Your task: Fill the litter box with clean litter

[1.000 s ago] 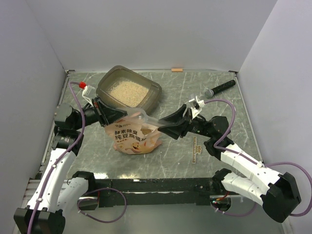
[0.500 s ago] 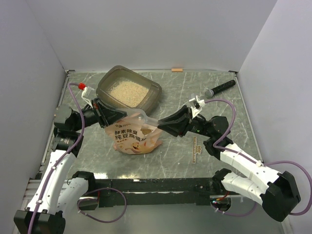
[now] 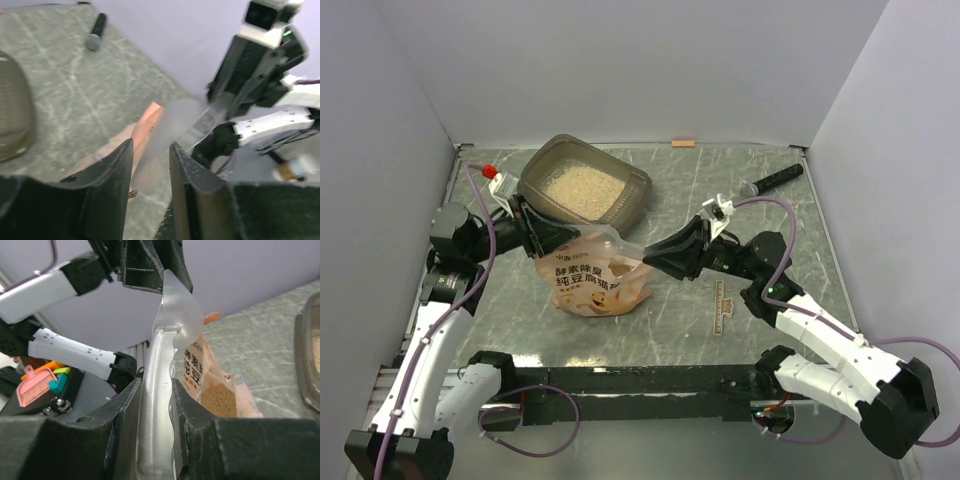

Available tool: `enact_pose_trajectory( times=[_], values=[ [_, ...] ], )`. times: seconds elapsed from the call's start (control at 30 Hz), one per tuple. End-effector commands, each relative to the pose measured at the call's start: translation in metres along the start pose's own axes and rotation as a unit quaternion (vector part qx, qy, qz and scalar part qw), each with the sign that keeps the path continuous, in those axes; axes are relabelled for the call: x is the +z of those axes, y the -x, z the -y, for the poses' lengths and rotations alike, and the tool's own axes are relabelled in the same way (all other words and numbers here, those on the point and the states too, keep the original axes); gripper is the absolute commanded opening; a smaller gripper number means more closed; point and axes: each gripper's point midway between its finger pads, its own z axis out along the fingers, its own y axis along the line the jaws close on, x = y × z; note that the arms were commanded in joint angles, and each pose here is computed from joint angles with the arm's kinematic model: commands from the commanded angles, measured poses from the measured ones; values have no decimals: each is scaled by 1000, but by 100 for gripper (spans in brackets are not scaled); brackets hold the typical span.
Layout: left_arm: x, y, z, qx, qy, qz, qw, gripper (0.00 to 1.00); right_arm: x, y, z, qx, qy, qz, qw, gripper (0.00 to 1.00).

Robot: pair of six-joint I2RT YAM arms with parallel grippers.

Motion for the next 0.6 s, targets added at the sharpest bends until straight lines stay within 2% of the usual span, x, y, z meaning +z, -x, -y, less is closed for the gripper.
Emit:
enact_pose_trajectory(
  times=[0.0, 0.07, 0.3, 0.4, 0.57],
  values=[
    [-8, 7, -9, 81, 58, -2, 995, 42, -4, 43, -16, -61, -21, 20, 998, 0],
    [-11, 3, -15, 98, 73, 1, 992, 47, -11, 51, -22, -76, -38, 14, 996, 0],
    [-12, -7, -19, 184, 104, -18, 977, 57, -44, 74, -30, -102, -125, 13, 987, 0],
    [-12, -7, -17, 258, 104, -30, 960, 61, -55, 80, -40, -110, -134, 4, 985, 0],
    [-10, -8, -13, 316, 107, -51, 941, 65, -69, 76, -49, -119, -144, -15, 982, 0]
  ],
)
